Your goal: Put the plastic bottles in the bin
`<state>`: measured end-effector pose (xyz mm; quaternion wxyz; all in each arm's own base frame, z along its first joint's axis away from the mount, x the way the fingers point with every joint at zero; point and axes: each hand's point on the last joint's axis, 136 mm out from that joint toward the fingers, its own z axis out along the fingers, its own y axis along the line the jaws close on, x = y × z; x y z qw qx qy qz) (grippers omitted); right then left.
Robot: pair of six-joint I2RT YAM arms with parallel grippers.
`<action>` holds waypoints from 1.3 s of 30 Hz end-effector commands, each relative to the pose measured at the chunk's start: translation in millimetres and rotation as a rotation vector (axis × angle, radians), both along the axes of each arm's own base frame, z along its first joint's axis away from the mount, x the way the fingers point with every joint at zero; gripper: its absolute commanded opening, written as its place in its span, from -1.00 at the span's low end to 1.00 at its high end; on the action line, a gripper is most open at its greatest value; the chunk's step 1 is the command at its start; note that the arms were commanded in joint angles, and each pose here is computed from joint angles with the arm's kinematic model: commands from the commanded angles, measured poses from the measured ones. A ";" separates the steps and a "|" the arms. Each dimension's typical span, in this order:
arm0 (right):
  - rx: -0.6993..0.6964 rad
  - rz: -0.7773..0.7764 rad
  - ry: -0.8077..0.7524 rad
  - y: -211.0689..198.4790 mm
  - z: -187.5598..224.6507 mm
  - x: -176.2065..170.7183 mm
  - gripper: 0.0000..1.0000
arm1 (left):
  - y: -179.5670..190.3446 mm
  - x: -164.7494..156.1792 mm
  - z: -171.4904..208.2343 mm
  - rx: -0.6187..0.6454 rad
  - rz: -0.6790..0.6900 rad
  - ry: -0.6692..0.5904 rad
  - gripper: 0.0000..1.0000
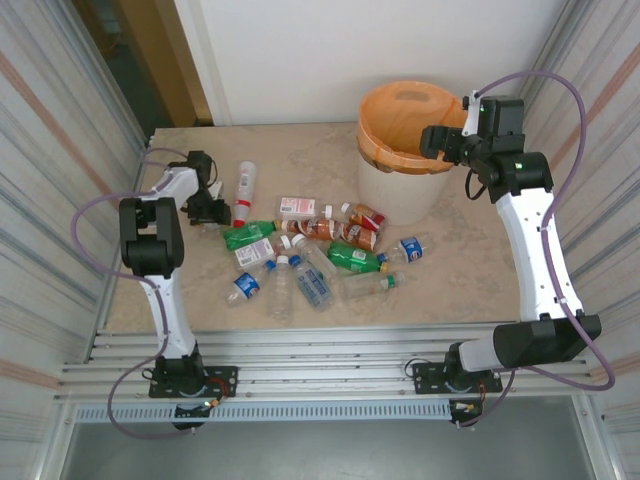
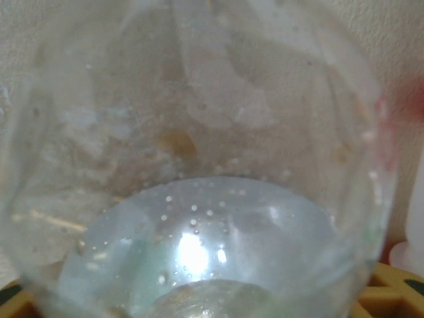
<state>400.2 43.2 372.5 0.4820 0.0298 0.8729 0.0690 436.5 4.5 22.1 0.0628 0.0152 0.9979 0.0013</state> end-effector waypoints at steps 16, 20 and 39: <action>0.056 0.037 -0.071 12.9 22.5 -13.8 0.96 | -2.2 -13.8 90.6 -0.037 0.061 -0.185 -0.08; 0.081 0.065 -0.078 21.2 23.7 -20.5 0.96 | -24.9 -21.8 122.8 -0.097 0.045 -0.290 -0.15; 0.442 0.607 -0.028 185.7 20.7 -65.1 0.97 | -255.6 -106.1 267.1 -0.604 -0.373 -0.845 -0.21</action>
